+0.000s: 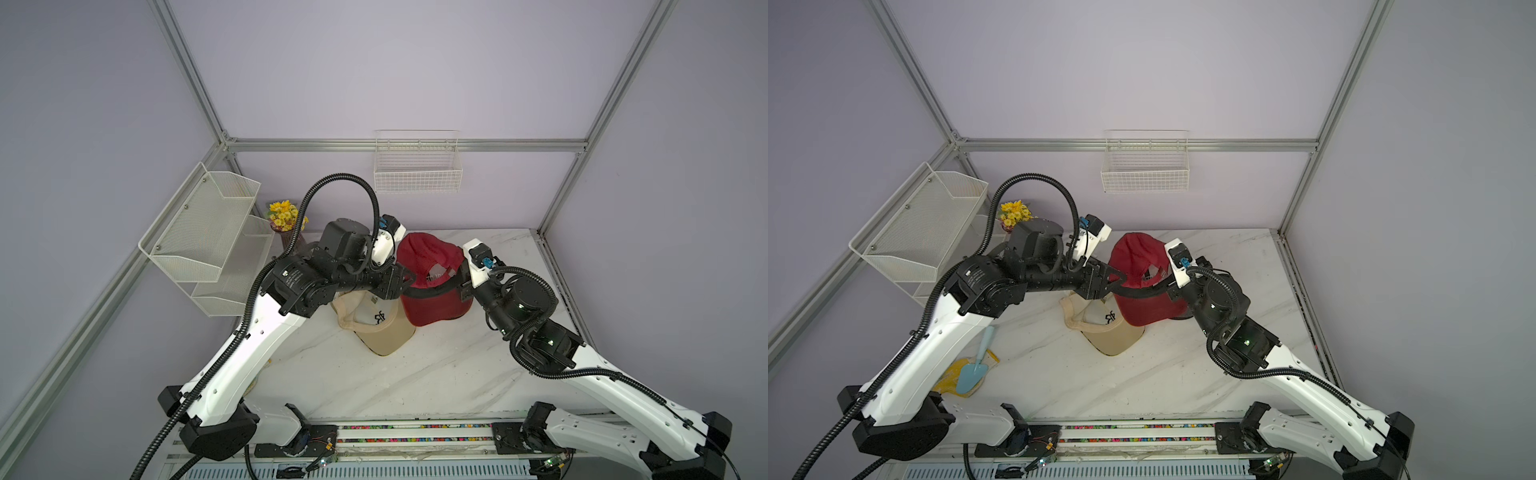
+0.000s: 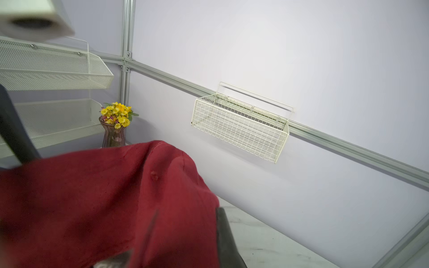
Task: Open the adjustable buckle of the baseball cap
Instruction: Pick up the baseball cap, then open the adjustable buckle on the baseball cap.
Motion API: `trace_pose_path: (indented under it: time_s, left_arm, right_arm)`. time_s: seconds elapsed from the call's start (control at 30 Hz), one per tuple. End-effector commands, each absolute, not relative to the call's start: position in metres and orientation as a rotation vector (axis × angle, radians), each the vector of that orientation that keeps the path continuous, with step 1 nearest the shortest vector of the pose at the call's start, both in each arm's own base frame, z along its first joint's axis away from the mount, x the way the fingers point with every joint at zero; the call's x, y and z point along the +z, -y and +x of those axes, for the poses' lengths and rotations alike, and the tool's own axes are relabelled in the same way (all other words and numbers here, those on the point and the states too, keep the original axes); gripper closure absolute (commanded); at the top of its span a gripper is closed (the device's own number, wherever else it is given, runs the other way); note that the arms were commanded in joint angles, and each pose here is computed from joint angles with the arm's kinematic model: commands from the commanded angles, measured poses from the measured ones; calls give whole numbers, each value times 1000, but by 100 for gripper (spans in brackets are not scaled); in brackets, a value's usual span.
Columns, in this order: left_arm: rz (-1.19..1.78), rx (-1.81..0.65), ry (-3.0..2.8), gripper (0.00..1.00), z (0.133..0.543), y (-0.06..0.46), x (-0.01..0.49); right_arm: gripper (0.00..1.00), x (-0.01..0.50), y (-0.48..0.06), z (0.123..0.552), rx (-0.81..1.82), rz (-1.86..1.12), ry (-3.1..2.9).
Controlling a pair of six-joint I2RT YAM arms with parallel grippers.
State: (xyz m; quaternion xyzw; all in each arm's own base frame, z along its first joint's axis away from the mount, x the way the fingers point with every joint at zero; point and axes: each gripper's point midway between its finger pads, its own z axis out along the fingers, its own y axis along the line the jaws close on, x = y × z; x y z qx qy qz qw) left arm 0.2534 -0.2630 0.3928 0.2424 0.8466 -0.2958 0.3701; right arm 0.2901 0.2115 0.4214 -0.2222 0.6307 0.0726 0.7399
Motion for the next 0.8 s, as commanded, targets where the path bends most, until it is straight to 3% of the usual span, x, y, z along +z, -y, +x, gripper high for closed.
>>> trace_pose_path:
  time_s: [0.0,0.13,0.33,0.77]
  left_arm:
    - [538,-692,-2073,0,259,245,420]
    - [463,-676,-1994,0,262,235,453]
    - [497,-861,-1956,0,260,266,472]
    - [551,-941,-2045,3,275,314,452]
  right_arm:
    - [100,433,-219,282,262,-477,-1334]
    - [100,429,-223,282,283,-492,-1345]
    - [100,417,-228,285,278,-512,-1367]
    - [100,401,-242,300,260,-535,-1419]
